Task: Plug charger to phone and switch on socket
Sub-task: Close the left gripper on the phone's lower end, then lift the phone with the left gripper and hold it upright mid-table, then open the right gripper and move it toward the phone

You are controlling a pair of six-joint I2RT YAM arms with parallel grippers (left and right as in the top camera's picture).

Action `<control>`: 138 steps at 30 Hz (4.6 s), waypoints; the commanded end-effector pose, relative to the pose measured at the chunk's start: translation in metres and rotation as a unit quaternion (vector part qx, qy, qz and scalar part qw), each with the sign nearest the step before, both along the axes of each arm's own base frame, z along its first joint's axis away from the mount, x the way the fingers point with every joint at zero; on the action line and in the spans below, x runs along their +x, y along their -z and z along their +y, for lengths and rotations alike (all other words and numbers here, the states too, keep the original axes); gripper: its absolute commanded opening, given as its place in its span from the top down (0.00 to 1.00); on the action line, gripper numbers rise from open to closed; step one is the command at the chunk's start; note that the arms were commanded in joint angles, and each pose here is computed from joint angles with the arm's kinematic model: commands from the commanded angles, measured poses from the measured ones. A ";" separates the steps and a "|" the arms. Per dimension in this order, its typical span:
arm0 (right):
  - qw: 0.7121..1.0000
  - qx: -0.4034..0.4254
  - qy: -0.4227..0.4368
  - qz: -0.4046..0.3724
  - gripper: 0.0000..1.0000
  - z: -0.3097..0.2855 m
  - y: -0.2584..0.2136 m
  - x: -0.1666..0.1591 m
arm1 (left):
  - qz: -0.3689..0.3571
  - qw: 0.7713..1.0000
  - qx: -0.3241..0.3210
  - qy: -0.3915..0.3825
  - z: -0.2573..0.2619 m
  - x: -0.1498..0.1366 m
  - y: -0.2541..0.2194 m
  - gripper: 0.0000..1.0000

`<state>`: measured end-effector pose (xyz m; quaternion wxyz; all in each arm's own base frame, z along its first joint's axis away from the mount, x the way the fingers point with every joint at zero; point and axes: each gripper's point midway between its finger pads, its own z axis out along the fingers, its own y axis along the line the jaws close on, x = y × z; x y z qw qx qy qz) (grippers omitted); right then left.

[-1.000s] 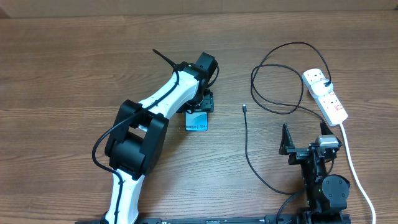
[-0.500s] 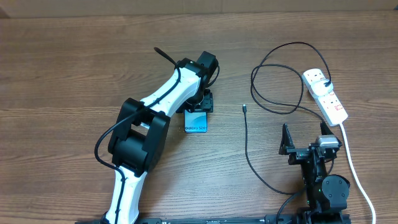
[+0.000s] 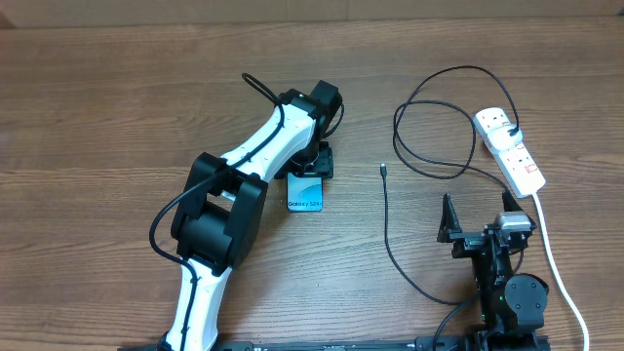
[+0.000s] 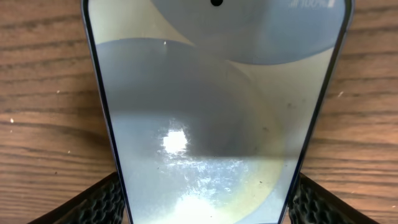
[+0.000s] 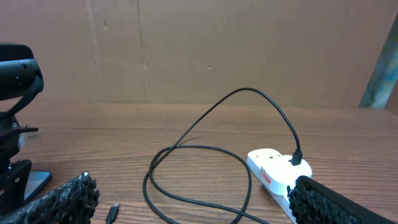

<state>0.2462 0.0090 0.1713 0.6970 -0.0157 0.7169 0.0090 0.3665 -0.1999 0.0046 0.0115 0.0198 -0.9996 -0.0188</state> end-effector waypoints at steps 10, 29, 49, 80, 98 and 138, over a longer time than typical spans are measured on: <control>1.000 0.000 -0.001 -0.003 0.00 0.000 0.001 0.000 | -0.017 1.000 0.014 -0.005 0.004 0.013 -0.010 0.26; 1.000 0.000 -0.001 -0.003 0.00 0.000 0.001 0.000 | 0.058 0.993 -0.096 -0.043 -0.011 0.004 -0.045 0.27; 1.000 0.000 -0.001 -0.003 0.00 0.000 0.001 0.000 | 0.175 0.902 -0.376 -0.119 -0.047 0.003 -0.098 0.26; 1.000 0.000 -0.001 -0.003 0.00 0.000 0.001 0.000 | 0.247 0.704 -0.636 -0.198 -0.027 0.040 -0.199 0.29; 1.000 0.000 -0.001 -0.003 0.00 0.000 0.001 0.000 | 0.253 0.671 -0.670 -0.192 -0.024 0.043 -0.215 0.30; 1.000 0.000 -0.001 -0.003 0.00 0.000 0.001 0.000 | 0.252 0.669 -0.670 -0.200 -0.019 0.046 -0.215 0.30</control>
